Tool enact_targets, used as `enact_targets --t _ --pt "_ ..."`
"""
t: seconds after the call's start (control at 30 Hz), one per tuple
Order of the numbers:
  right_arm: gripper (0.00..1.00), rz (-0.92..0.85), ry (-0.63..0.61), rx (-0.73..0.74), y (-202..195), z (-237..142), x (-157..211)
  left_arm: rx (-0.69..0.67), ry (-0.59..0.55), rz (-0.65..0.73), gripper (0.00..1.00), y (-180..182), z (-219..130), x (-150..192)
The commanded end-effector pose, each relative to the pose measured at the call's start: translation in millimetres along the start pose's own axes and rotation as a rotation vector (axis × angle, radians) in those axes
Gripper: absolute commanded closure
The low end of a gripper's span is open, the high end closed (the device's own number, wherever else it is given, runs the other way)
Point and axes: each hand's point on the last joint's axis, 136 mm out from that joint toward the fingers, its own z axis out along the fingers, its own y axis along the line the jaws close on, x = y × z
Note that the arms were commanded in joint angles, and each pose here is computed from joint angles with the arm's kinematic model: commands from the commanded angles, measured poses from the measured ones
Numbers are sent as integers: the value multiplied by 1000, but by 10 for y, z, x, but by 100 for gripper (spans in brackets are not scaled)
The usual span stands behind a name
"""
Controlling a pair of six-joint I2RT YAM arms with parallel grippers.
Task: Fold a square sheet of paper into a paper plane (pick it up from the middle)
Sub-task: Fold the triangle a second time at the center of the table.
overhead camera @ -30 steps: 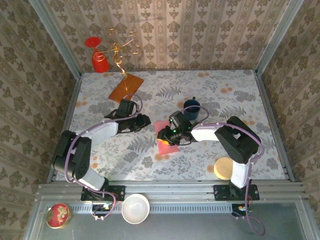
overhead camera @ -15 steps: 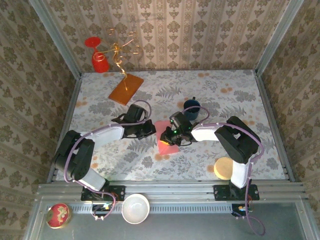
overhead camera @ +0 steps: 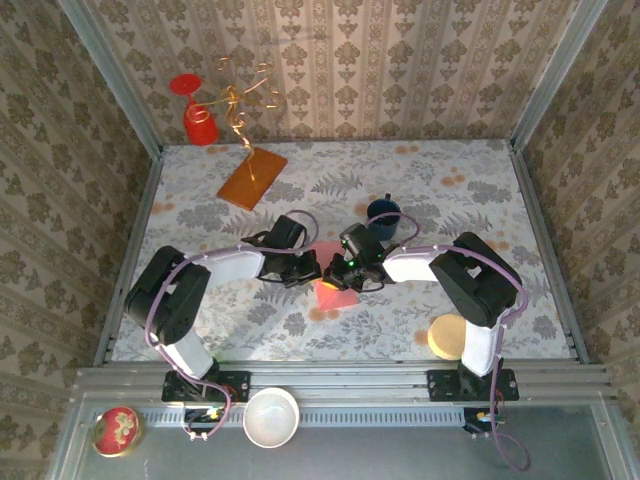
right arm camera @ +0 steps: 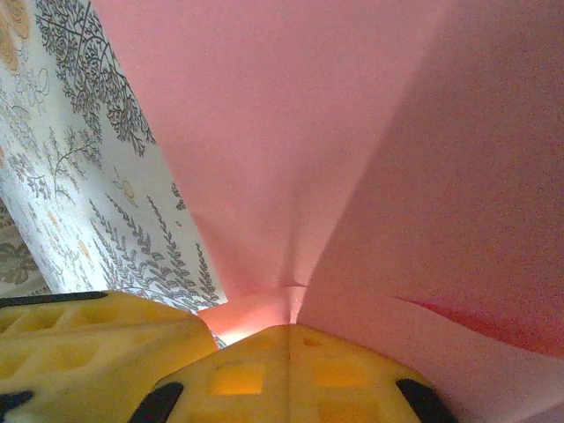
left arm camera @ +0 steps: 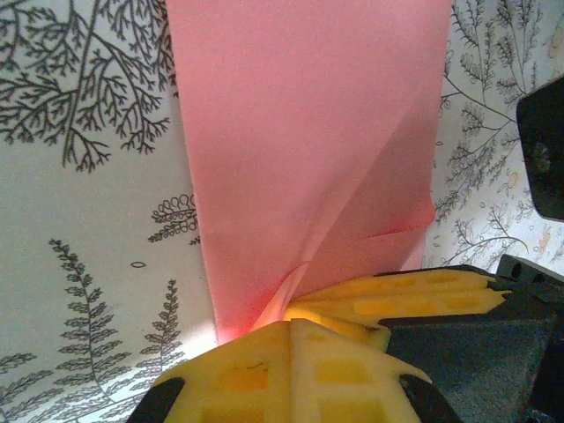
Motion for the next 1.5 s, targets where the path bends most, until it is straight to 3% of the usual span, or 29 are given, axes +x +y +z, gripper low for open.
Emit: enact_targets --t 0.0,0.33,0.57,0.93,1.47 --pt "100 41 17 71 -255 37 62 -35 16 4 100 42 26 2" --pt "100 19 10 13 -123 3 45 -114 37 -17 100 233 77 41" --pt "100 -132 -62 -64 237 -318 -38 -195 56 -41 100 452 116 115" --pt "100 -163 -36 15 -47 -256 34 -209 59 -38 100 480 104 117" --pt "100 -33 -9 172 -635 -100 54 -180 49 -4 100 377 67 53"
